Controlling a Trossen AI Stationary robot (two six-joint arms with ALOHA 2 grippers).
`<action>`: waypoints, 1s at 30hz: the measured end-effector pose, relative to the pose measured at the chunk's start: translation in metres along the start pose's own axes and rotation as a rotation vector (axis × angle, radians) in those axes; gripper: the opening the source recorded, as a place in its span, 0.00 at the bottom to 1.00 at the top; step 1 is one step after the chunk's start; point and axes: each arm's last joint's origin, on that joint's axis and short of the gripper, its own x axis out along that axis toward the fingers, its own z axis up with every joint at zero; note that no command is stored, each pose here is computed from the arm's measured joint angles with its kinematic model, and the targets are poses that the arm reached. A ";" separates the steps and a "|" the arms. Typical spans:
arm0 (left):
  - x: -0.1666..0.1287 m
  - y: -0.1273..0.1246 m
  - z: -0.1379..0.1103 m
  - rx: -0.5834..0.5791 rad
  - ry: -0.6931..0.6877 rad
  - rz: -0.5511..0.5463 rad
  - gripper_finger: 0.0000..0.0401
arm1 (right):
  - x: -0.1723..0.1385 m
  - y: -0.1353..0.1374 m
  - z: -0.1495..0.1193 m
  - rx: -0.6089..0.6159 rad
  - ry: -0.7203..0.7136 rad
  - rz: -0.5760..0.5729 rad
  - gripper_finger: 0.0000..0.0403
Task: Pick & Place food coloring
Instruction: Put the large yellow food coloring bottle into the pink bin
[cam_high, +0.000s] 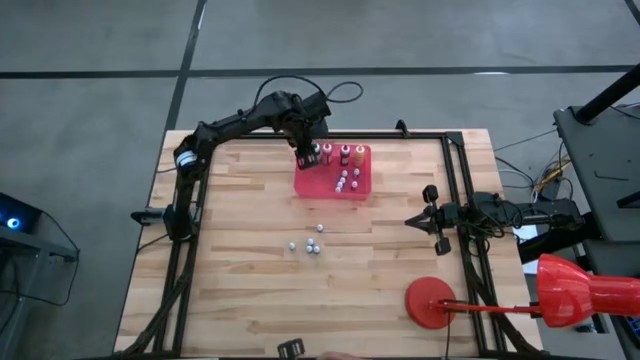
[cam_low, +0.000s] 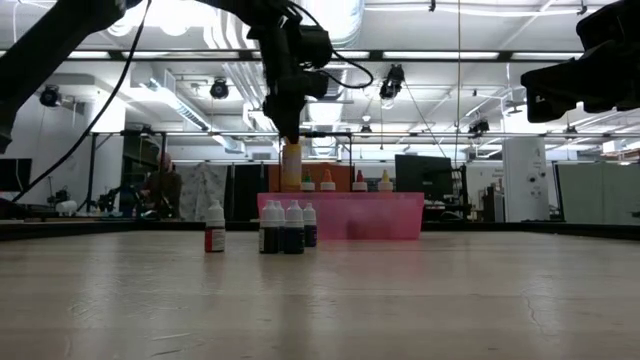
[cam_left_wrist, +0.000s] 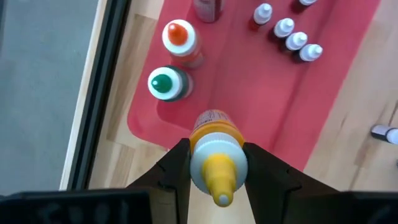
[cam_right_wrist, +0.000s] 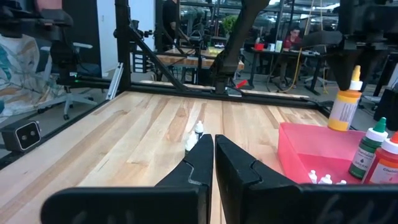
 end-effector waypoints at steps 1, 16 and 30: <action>0.002 0.001 0.000 -0.003 0.001 0.001 0.24 | 0.000 0.000 0.000 0.000 0.000 0.000 0.02; 0.031 0.008 -0.004 -0.003 0.021 0.001 0.24 | 0.000 0.000 0.000 0.000 0.000 0.000 0.02; 0.054 0.014 -0.010 -0.015 0.023 0.007 0.24 | 0.000 0.000 0.000 0.000 0.000 0.001 0.02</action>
